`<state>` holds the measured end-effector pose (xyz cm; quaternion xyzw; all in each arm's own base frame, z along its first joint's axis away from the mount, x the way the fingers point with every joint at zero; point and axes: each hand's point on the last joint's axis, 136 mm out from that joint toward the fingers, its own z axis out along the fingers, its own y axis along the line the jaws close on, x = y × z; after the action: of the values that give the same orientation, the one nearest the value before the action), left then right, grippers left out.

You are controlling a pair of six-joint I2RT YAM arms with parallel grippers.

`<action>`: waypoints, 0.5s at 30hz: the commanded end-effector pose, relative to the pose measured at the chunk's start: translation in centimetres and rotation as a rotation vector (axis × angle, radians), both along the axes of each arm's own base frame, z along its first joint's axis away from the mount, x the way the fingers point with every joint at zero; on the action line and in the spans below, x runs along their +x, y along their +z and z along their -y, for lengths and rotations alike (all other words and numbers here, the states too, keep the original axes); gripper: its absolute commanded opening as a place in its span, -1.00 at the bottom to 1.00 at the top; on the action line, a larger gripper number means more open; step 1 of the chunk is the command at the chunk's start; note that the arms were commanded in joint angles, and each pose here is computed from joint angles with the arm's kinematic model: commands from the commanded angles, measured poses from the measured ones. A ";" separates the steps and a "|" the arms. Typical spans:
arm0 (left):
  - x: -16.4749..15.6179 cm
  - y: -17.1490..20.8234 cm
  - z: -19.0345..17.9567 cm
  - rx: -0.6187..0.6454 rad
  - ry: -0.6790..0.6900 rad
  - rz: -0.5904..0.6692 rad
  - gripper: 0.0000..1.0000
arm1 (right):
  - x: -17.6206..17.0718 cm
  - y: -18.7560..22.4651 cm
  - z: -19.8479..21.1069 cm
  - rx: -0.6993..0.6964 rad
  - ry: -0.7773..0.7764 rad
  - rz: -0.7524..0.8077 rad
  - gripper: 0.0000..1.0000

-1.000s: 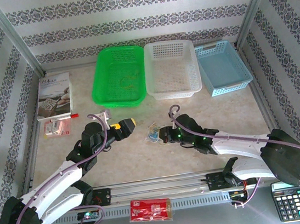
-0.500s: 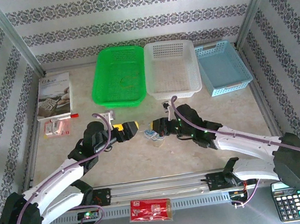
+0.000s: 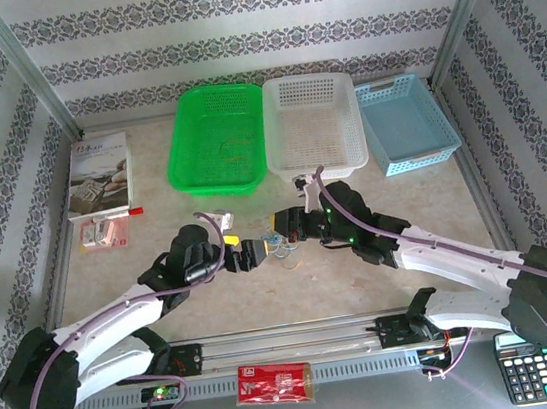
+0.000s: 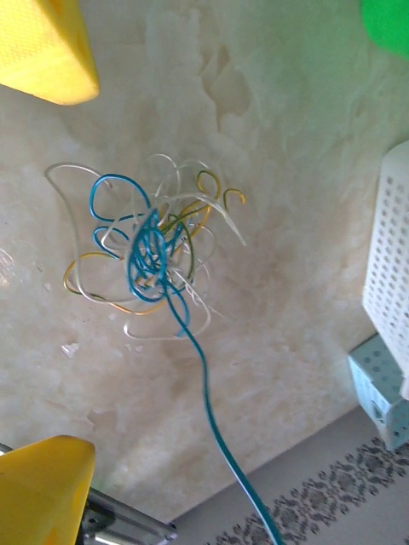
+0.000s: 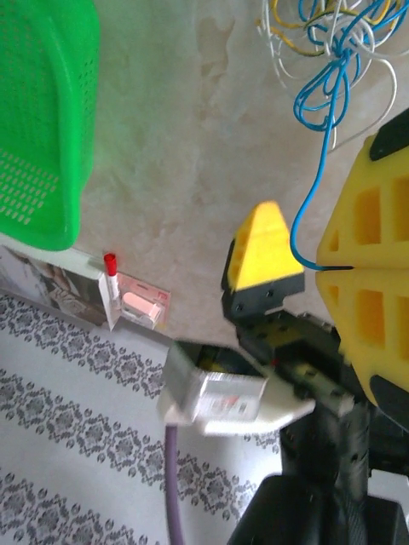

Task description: Untangle the cables

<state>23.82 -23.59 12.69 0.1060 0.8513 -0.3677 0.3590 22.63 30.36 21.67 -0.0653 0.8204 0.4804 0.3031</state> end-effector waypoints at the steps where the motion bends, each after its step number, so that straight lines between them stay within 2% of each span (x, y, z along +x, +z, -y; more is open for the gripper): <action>1: 0.8 1.3 1.1 0.013 -0.024 0.097 0.98 | -0.6 3.2 -0.6 0.049 0.039 0.060 -1.00; 9: 2.7 1.1 2.1 0.036 0.011 0.145 0.90 | -0.7 4.6 -0.8 0.080 0.049 0.071 -1.00; 15: 3.5 1.0 3.9 0.024 -0.025 0.161 0.69 | -0.6 5.1 -1.1 0.089 0.055 0.075 -1.00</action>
<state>26.44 -25.69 11.26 0.1302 0.8523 -0.3322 0.3824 22.56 30.80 24.26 -0.0740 0.8038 0.5006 0.3128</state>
